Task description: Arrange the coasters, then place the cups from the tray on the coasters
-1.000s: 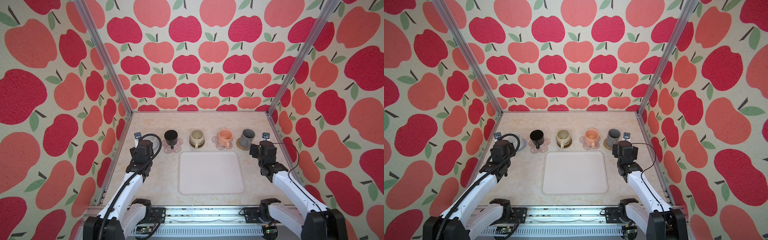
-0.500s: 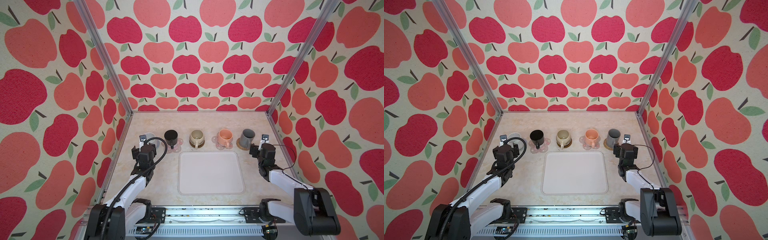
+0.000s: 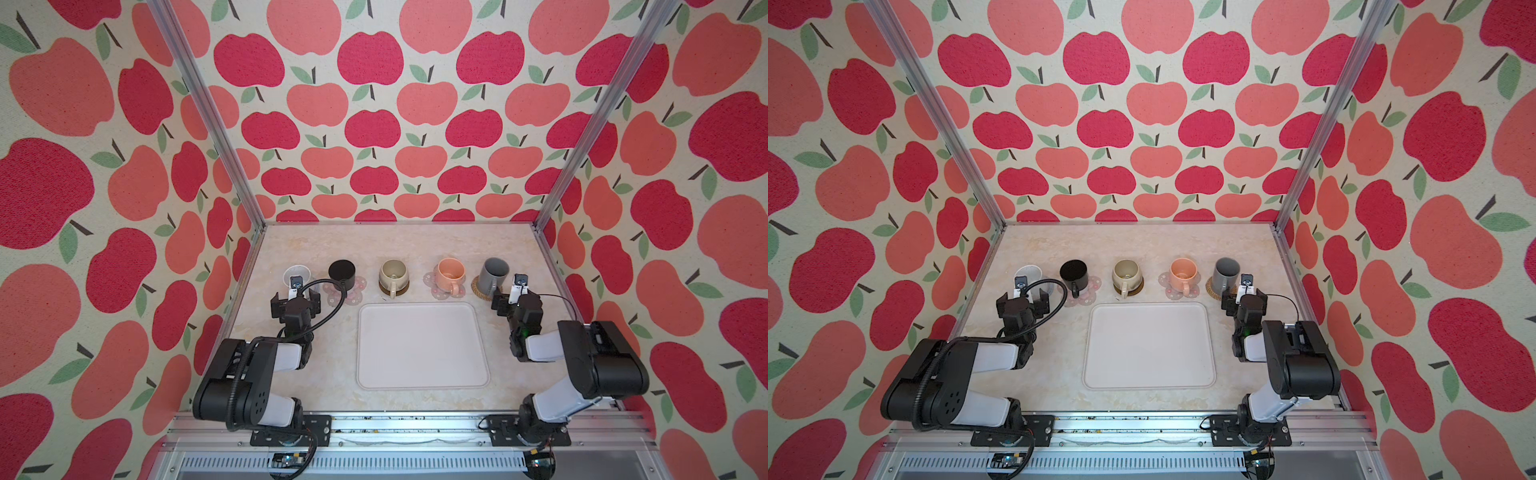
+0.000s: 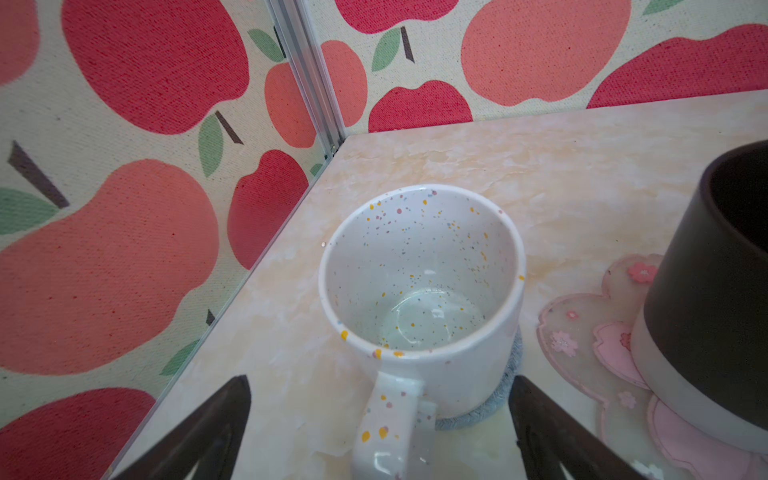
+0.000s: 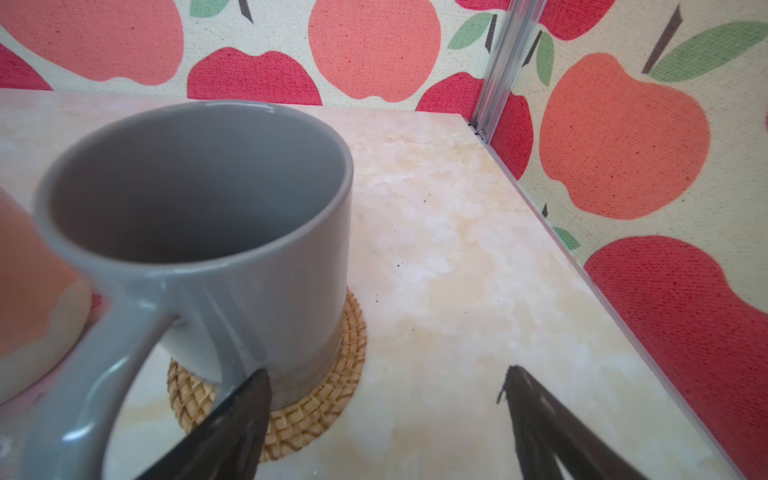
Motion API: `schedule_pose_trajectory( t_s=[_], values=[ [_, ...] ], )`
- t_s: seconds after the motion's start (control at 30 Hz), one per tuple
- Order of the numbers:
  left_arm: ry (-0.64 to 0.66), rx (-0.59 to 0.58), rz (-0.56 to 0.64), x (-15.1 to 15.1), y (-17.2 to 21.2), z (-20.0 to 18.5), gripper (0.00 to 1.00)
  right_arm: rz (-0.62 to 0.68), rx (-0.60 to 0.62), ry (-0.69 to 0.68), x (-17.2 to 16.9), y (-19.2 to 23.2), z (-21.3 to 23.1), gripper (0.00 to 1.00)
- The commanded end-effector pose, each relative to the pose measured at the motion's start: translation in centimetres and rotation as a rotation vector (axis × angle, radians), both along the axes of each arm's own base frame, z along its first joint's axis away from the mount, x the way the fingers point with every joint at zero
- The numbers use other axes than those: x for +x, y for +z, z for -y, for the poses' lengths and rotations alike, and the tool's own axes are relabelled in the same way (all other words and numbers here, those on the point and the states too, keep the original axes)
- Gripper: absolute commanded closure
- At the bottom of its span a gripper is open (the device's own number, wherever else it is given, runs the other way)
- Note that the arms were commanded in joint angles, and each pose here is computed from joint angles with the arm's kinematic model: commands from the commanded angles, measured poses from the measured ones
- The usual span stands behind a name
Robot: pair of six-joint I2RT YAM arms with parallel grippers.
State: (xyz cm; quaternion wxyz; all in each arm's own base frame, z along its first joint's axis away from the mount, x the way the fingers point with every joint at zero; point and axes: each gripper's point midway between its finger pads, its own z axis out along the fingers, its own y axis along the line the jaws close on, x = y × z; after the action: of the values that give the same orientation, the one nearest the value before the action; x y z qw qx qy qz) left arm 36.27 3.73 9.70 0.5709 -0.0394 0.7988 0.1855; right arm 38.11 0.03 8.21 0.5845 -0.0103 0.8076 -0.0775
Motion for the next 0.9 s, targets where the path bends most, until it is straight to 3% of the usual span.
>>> schedule_pose_trajectory(
  t_s=[0.0,0.2,0.33,0.43,0.87],
  values=[
    [-0.038,-0.039,0.132,1.1,1.2,0.2,0.01,0.092,0.002,0.053,0.2,1.8,-0.8,0.09],
    [-0.120,-0.203,0.080,1.2,-0.7,-0.3,0.01,0.052,-0.005,0.241,0.4,1.4,-3.9,0.08],
    [-0.142,-0.222,0.007,1.8,-2.0,-0.1,0.01,0.020,-0.004,0.170,1.2,1.1,-2.7,0.05],
    [-0.099,-0.205,0.027,3.1,-1.2,-0.9,0.01,-0.007,-0.006,0.112,1.6,0.9,-1.8,0.01],
    [-0.055,-0.229,0.010,3.1,-1.4,-1.8,0.01,-0.003,-0.002,0.108,1.6,1.0,-1.7,0.01]
  ],
)
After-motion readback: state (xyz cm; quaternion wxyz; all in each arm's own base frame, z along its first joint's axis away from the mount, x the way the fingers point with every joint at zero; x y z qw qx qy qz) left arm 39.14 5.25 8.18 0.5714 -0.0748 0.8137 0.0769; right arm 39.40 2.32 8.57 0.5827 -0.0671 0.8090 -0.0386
